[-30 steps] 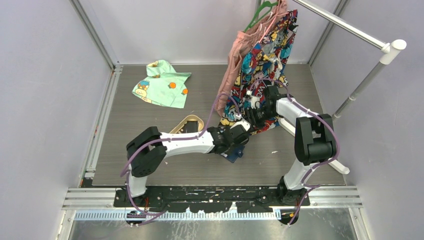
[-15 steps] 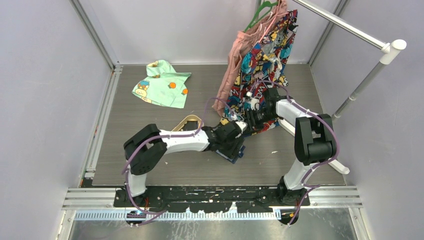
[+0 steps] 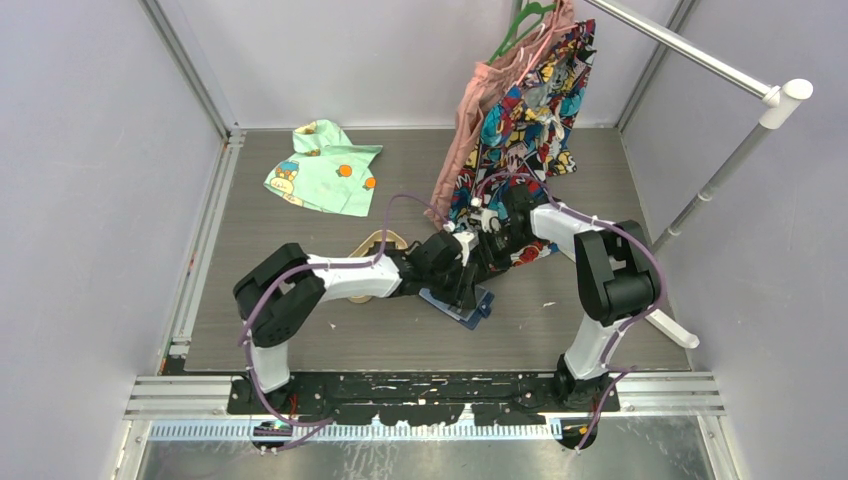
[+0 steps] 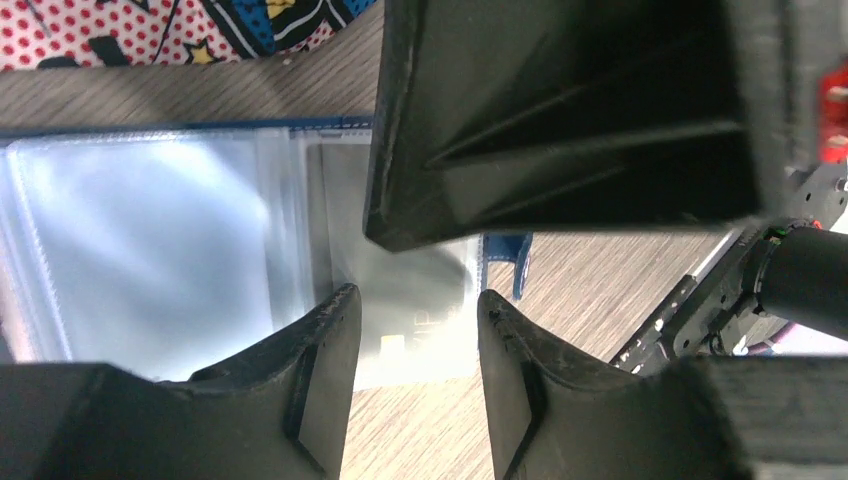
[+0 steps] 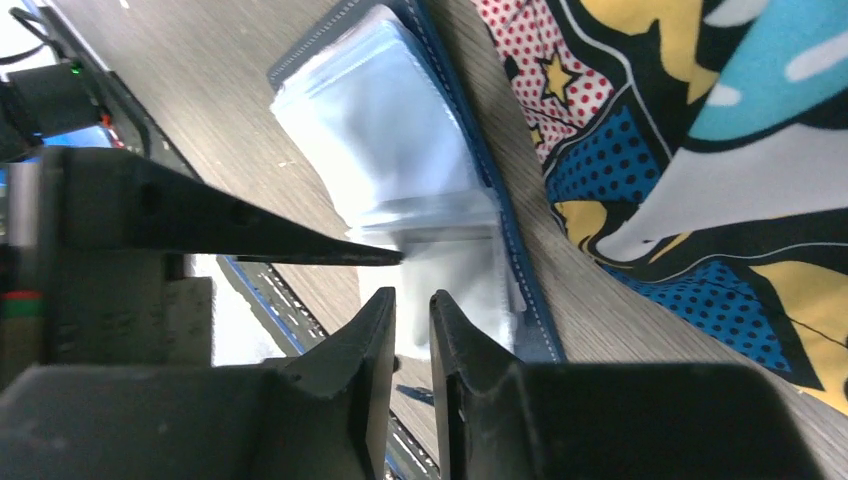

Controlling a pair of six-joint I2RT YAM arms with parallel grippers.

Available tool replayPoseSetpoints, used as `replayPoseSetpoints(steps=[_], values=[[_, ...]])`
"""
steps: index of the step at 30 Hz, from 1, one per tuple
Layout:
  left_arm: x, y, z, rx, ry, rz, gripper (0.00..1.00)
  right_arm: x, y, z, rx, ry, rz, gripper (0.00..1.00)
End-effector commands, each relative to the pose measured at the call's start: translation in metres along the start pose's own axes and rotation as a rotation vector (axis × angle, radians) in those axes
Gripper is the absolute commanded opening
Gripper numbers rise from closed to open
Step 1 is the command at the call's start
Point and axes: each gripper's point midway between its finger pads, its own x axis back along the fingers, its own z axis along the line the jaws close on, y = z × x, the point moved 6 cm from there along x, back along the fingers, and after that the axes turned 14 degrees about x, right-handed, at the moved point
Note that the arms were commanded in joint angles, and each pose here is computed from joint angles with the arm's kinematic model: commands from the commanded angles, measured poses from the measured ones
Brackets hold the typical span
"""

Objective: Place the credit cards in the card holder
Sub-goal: Insert the credit card into the card holder.

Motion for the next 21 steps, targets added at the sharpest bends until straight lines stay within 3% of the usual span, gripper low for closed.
replayPoseSetpoints(steps=[1, 13, 21], values=[[0.023, 0.016, -0.019, 0.003, -0.119, -0.085, 0.47, 0.0, 0.004, -0.008, 0.036, -0.069, 0.026, 0.24], [0.062, 0.037, -0.026, -0.038, -0.158, -0.218, 0.48, 0.017, 0.01, 0.008, 0.162, -0.025, -0.019, 0.25], [0.15, 0.055, -0.004, -0.145, 0.014, -0.446, 0.48, 0.073, 0.026, 0.043, 0.463, -0.083, -0.039, 0.29]])
